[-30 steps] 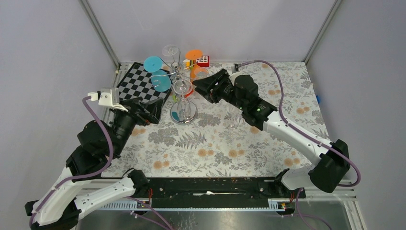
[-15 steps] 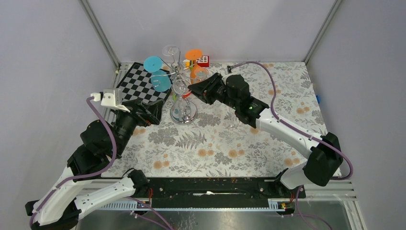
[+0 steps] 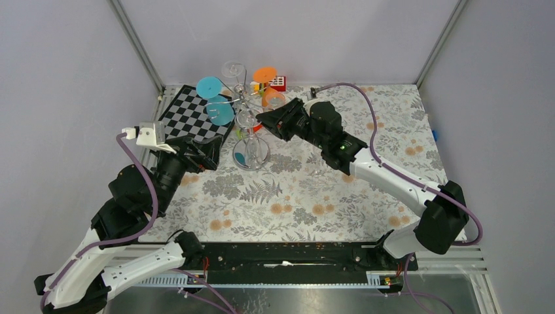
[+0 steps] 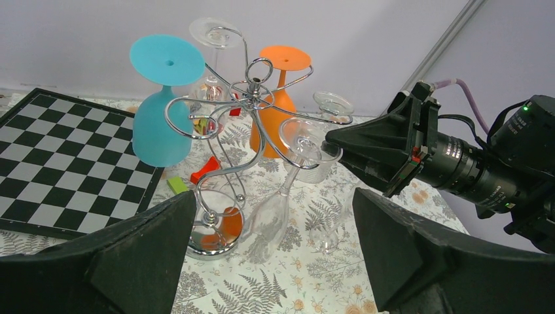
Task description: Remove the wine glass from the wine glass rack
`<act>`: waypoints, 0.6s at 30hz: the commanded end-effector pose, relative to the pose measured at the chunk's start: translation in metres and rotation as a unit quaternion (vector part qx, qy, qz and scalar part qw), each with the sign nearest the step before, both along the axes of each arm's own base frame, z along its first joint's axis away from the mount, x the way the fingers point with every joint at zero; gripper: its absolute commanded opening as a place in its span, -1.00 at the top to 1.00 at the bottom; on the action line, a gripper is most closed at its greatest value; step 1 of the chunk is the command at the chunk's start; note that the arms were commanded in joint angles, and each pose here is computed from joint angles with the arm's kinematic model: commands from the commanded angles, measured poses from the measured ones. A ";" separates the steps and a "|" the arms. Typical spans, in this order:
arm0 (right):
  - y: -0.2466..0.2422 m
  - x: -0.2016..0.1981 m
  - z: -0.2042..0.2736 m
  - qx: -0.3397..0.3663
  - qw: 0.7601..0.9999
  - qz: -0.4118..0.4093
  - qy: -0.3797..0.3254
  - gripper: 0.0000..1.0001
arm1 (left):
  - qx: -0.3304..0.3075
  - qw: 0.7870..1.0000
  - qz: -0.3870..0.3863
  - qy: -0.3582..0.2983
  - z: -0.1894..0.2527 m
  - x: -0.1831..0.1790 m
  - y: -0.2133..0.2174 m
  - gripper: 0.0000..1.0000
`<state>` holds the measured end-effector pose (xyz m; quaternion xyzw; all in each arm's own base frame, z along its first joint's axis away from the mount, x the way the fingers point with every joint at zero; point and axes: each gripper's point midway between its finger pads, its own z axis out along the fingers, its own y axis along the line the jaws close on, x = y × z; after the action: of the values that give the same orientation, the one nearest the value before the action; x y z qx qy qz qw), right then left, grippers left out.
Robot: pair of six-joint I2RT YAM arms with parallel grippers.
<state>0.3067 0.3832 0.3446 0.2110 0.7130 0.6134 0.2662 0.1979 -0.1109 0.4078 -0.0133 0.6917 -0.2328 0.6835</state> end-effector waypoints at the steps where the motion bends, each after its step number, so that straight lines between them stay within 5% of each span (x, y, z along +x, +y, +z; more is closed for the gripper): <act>1: 0.007 -0.003 0.026 0.024 0.999 0.013 -0.024 0.53 | -0.005 1.000 0.013 -0.006 0.005 0.001 0.005 -0.94; 6: 0.007 -0.008 0.025 0.001 0.999 0.019 -0.031 0.63 | -0.003 1.000 0.025 0.000 0.001 0.004 0.008 -0.94; 12: 0.004 -0.008 0.030 0.011 0.999 0.012 -0.032 1.00 | -0.004 1.000 0.030 0.004 0.000 0.005 0.008 -0.94; 18: -0.001 -0.014 0.060 0.044 0.996 0.012 -0.079 1.00 | -0.010 0.999 0.038 0.001 0.001 0.004 0.013 -0.94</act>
<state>0.3047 0.3854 0.3449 0.1985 0.7196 0.6076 0.2712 0.2006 -0.1051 0.4063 -0.0287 0.6936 -0.2205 0.6852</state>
